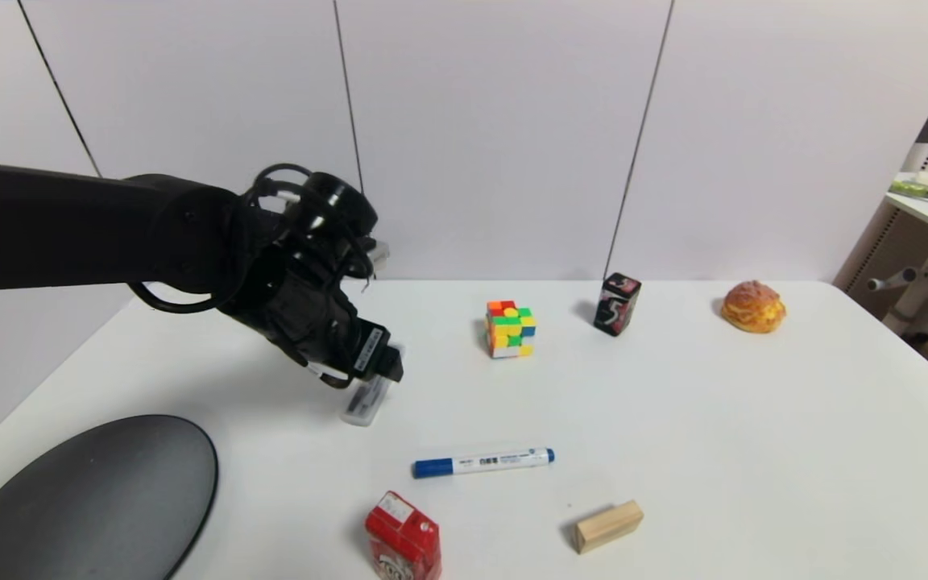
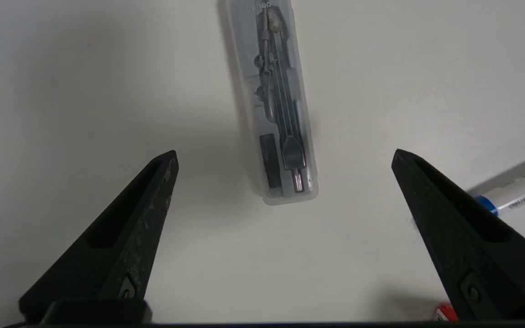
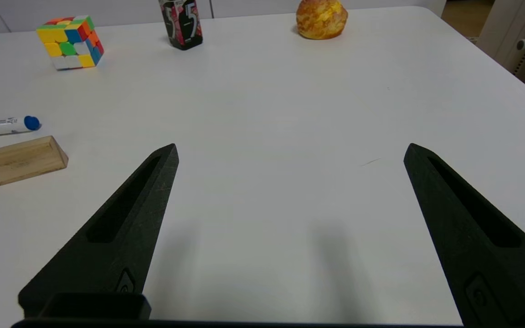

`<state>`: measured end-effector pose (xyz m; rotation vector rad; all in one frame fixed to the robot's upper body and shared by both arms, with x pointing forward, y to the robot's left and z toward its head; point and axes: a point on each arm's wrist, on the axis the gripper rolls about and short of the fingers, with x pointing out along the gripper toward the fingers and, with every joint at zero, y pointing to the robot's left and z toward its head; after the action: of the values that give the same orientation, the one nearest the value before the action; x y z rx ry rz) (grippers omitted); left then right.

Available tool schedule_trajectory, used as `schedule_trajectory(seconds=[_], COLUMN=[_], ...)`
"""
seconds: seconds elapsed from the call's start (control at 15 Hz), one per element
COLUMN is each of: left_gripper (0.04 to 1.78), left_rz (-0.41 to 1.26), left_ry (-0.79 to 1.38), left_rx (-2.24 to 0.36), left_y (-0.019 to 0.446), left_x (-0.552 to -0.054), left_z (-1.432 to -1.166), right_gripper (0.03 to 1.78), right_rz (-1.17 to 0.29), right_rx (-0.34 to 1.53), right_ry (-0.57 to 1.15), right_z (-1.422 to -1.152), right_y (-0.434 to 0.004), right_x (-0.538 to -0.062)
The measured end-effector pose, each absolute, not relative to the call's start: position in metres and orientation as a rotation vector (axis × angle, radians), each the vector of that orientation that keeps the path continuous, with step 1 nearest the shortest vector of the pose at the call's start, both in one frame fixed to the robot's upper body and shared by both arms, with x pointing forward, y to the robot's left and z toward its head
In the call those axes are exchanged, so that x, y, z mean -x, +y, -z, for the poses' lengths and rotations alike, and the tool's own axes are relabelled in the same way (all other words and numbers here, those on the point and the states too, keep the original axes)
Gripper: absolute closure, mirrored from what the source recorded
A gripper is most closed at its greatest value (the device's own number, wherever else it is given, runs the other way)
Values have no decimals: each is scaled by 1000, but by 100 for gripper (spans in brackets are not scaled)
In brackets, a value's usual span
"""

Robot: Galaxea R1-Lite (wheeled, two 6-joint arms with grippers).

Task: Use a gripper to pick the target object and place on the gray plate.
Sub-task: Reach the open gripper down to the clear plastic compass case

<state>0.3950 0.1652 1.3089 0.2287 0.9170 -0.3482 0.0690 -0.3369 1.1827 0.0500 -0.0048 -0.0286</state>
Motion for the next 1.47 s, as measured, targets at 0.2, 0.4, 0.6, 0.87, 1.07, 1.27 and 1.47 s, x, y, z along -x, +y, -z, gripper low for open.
schedule_trajectory(seconds=[0.2, 0.4, 0.6, 0.87, 1.07, 1.27, 1.47], left_gripper=[13, 13, 13, 13, 13, 47, 87], left_rz=[329, 323, 312, 294, 288, 285, 284], left_ry=[946, 937, 959, 973, 983, 992, 998], left_rx=[-216, -200, -201, -176, -173, -173, -171], left_y=[160, 154, 153, 151, 151, 151, 151], left_x=[-405, -417, -421, -426, -428, -429, -430], left_z=[-1293, -1281, -1271, -1266, -1262, -1259, -1257], right_gripper=[10, 10, 10, 10, 10, 10, 10], right_rz=[29, 29, 29, 29, 28, 28, 29], right_rx=[-50, -50, -50, -50, -50, -50, -50], right_ry=[-5, -5, -5, -5, -5, -5, -5], right_z=[-1183, -1183, -1183, -1183, -1183, -1183, -1183], right_y=[-337, -337, -337, -337, -337, -337, -337], right_x=[-69, -69, -69, -69, -69, -69, -69])
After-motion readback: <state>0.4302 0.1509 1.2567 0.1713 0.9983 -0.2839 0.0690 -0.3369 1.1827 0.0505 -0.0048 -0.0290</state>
